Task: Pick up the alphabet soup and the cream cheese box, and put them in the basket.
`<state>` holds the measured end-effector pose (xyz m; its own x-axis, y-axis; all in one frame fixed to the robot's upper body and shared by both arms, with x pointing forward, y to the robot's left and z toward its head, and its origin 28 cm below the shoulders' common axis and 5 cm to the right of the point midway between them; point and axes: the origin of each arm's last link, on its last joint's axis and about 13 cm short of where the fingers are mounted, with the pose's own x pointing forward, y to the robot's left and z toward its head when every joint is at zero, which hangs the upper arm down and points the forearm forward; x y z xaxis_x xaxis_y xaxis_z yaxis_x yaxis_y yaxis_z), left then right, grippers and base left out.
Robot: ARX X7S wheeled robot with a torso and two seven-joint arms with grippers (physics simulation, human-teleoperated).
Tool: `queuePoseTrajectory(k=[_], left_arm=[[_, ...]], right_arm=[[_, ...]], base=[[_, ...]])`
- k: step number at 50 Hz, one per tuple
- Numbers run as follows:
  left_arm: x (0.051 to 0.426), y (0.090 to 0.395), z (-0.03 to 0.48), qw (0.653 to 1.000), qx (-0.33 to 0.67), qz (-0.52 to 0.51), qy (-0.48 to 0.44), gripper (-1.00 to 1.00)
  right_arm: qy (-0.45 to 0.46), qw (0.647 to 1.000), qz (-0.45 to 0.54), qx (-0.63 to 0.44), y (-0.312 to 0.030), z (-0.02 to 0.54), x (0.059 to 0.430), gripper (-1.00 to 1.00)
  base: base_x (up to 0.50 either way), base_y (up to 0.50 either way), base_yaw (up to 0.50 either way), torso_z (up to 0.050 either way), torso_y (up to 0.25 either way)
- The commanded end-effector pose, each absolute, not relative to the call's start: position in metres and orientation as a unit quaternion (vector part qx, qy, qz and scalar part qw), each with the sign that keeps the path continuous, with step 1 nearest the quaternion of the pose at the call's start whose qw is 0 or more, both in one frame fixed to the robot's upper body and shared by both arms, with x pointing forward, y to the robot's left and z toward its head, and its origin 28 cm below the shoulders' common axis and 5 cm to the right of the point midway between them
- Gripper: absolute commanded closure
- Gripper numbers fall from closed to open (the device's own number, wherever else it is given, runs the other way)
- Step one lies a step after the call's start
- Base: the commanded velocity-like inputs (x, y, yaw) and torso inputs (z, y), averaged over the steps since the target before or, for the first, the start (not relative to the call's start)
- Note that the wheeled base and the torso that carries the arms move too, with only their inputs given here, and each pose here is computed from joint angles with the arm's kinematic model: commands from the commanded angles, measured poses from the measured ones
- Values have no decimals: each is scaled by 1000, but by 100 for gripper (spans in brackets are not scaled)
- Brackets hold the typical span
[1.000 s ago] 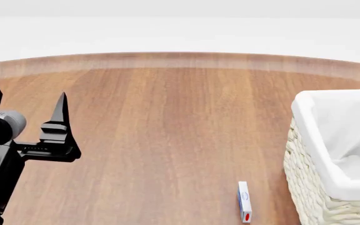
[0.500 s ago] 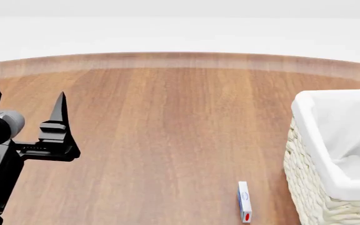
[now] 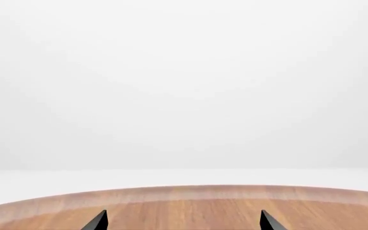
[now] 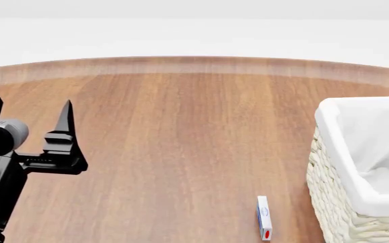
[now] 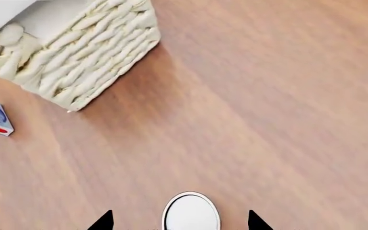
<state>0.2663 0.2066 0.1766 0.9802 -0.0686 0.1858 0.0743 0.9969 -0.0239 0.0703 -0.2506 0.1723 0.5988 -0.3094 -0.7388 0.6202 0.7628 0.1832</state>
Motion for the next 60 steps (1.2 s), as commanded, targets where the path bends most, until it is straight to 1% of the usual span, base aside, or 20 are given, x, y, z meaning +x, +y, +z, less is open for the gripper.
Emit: queuePoseTrajectory(k=[1,23,47,60], left_arm=[[267,206,175,995,-15,-37,-91,-100],[268,207,170,996,-16,-36,-86,-100],[268,207,170,996,-15,-36,-86,-100],[268,208,167,996,-15,-35,-84,-100]], right_arm=[[373,863,-259,224,-252,160,75,-100],[382,854,-255,246,-262,125,87,-100],[400,839,-261,261,-267,106,82,-100],[415,833,-251,265,-265,95,84,-100]], base=[[0,0,0,0,0],[0,0,0,0,0],[0,0,0,0,0],[0,0,0,0,0]])
